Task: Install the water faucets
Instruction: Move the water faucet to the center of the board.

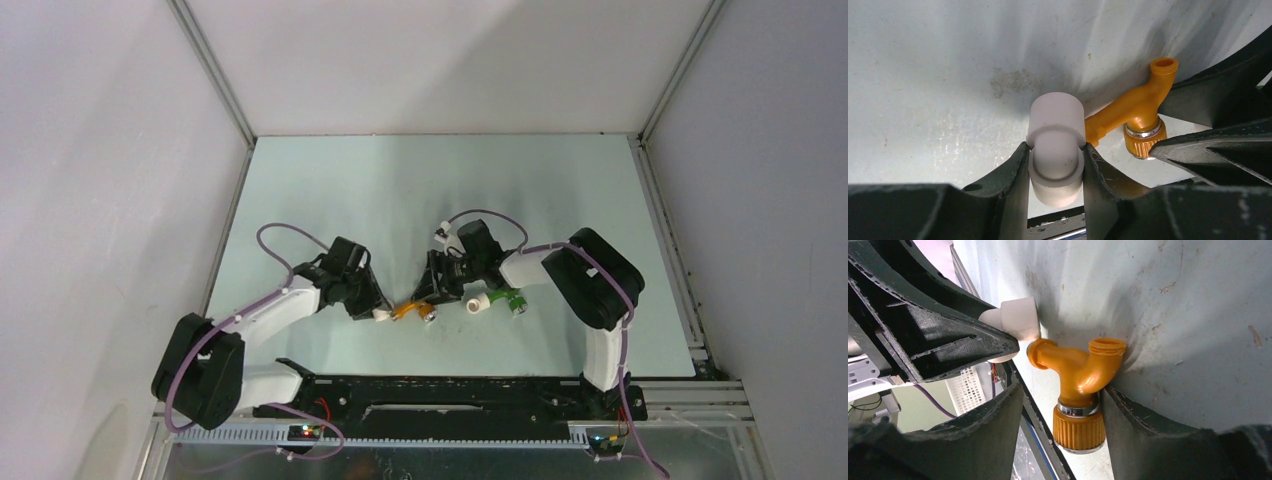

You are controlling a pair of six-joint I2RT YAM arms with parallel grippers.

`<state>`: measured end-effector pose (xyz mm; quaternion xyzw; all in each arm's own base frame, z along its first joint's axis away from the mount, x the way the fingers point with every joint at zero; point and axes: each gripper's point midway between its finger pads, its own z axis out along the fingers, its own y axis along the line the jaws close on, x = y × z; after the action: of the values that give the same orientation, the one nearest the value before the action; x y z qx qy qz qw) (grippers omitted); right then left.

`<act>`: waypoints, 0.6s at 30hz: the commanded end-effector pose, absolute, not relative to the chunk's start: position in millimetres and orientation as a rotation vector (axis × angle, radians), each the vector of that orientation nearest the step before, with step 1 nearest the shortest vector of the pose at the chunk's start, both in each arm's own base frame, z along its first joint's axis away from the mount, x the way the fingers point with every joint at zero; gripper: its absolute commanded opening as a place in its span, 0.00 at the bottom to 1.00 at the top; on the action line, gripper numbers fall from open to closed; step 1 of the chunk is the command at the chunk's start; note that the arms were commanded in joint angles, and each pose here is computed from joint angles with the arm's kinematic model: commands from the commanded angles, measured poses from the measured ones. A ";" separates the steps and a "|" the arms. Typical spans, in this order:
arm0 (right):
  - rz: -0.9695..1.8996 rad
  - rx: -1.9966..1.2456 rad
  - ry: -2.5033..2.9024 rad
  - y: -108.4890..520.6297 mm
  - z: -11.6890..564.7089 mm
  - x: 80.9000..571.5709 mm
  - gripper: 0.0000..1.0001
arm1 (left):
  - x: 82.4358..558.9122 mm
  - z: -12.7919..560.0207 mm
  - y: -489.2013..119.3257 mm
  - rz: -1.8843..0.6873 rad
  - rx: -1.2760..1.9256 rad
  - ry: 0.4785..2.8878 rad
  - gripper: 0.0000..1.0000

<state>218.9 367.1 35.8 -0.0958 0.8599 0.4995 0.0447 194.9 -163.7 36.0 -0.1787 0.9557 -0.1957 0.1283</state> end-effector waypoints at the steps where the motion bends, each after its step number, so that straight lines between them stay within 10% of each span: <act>1: 1.575 -0.290 2.588 375.9 35.8 219.8 0.60 | 189.8 26.8 -166.2 -0.572 -0.568 2.797 0.00; 11: 1.525 -0.290 2.600 367.4 34.5 220.7 0.60 | 193.9 60.6 -122.2 -0.252 -0.464 2.748 0.00; 18: 1.521 -0.281 2.613 367.4 25.2 221.4 0.60 | 163.4 59.8 -152.5 -0.533 -0.388 2.829 0.00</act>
<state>219.0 370.0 34.9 -0.0896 0.8552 0.5086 0.0428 181.6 -134.7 57.2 -0.1623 0.9666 -0.1313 0.1485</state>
